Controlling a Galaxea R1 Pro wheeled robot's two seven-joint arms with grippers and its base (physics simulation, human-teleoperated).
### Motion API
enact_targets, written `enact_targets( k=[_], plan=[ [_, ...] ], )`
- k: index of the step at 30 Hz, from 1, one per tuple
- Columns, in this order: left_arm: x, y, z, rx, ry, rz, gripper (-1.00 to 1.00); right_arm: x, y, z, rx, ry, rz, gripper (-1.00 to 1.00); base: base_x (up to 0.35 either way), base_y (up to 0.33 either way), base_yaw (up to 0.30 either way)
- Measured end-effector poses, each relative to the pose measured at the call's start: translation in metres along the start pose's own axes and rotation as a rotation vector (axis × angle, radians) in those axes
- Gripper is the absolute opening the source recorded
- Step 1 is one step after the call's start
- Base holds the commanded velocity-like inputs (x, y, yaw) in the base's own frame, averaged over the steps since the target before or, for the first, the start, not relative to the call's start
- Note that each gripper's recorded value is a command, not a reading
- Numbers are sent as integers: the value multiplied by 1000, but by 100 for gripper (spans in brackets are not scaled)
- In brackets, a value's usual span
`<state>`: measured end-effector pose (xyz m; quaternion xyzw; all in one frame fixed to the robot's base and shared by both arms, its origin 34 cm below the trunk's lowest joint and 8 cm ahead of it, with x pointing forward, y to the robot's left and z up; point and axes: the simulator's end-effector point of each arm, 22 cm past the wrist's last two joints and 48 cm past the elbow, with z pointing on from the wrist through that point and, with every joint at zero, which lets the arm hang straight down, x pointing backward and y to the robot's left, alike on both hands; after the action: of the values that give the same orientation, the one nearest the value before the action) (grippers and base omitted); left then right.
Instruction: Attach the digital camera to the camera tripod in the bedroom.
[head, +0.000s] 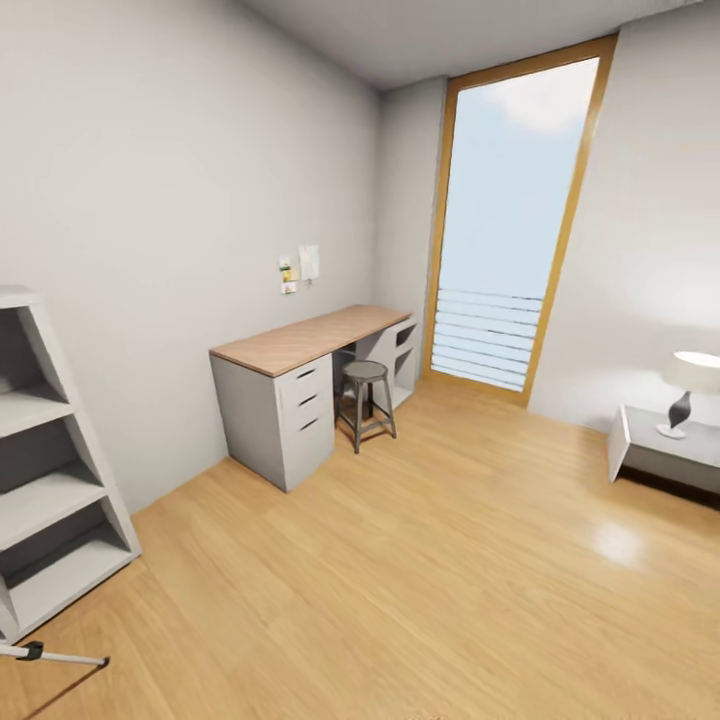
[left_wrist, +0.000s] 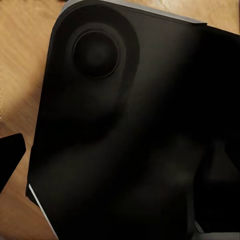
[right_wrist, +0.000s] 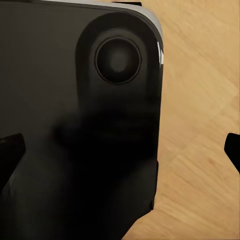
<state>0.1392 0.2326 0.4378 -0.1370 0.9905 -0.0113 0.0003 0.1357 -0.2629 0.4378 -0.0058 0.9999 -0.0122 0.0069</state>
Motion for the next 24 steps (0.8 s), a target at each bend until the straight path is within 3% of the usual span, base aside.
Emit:
enact_targets(
  k=[24],
  plan=[
    [0, 0, 0, 0, 0, 0, 100, 0, -1, 0, 1, 0, 1, 100, 0, 0, -242]
  ],
)
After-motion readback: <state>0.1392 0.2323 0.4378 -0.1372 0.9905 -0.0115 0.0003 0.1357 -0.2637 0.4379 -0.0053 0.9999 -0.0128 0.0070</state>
